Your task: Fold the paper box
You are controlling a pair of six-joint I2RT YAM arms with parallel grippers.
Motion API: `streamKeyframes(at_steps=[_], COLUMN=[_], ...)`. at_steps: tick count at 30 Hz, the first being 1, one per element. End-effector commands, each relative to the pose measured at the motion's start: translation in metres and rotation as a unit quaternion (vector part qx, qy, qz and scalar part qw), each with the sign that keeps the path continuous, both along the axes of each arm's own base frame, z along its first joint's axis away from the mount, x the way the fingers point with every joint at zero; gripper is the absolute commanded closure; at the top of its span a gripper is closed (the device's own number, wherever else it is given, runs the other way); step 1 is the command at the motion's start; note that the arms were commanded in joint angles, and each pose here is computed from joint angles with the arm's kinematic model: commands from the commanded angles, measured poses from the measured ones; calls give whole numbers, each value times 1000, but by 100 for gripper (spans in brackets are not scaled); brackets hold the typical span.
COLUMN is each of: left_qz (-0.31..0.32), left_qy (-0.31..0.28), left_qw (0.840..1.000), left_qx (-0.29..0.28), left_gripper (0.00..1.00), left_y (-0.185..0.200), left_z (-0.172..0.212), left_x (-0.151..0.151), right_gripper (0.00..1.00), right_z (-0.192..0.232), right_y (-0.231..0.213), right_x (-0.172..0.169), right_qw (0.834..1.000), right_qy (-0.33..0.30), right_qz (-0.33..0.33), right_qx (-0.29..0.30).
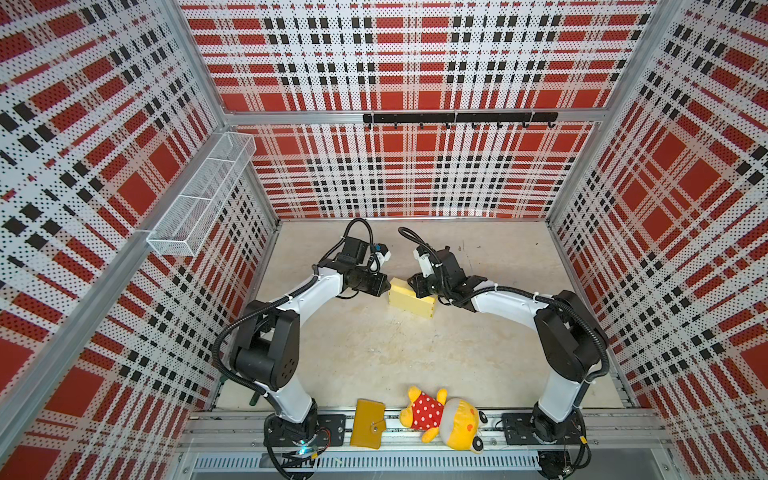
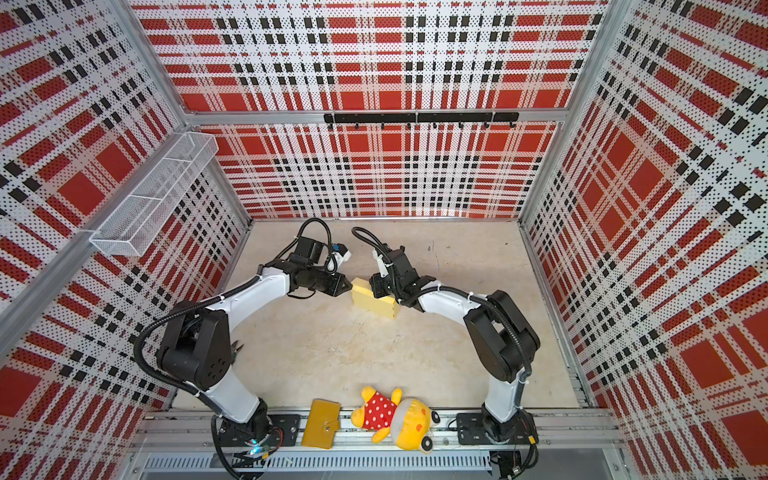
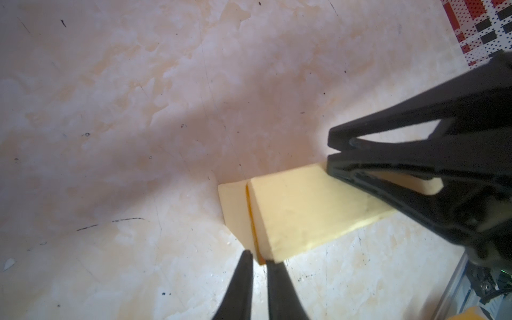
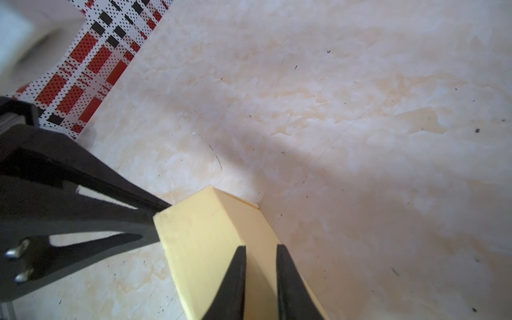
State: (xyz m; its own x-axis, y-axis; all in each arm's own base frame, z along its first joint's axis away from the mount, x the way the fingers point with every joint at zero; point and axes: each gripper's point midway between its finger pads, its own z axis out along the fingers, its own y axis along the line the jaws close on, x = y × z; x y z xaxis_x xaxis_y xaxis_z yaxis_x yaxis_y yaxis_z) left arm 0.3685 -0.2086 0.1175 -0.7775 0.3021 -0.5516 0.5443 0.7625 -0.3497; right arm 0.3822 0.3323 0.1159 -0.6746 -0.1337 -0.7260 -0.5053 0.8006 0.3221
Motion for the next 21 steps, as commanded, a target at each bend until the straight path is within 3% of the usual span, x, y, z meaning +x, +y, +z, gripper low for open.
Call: streamKeyframes(at_steps=[1,21], left_qz=[3,2], left_qy=[4,-4], left_qw=[1000,1000], left_qx=[7,1], left_gripper=[83,78], left_y=[4,3], left_z=[2,9], left_x=[-7,-6], right_gripper=[79,80], right_z=[-85,-124], right_y=[-29,-38], right_x=[-45,-54], right_qw=[990,988], right_qy=[91,61], right_qz=[10,-10], right_qx=[-108,-143])
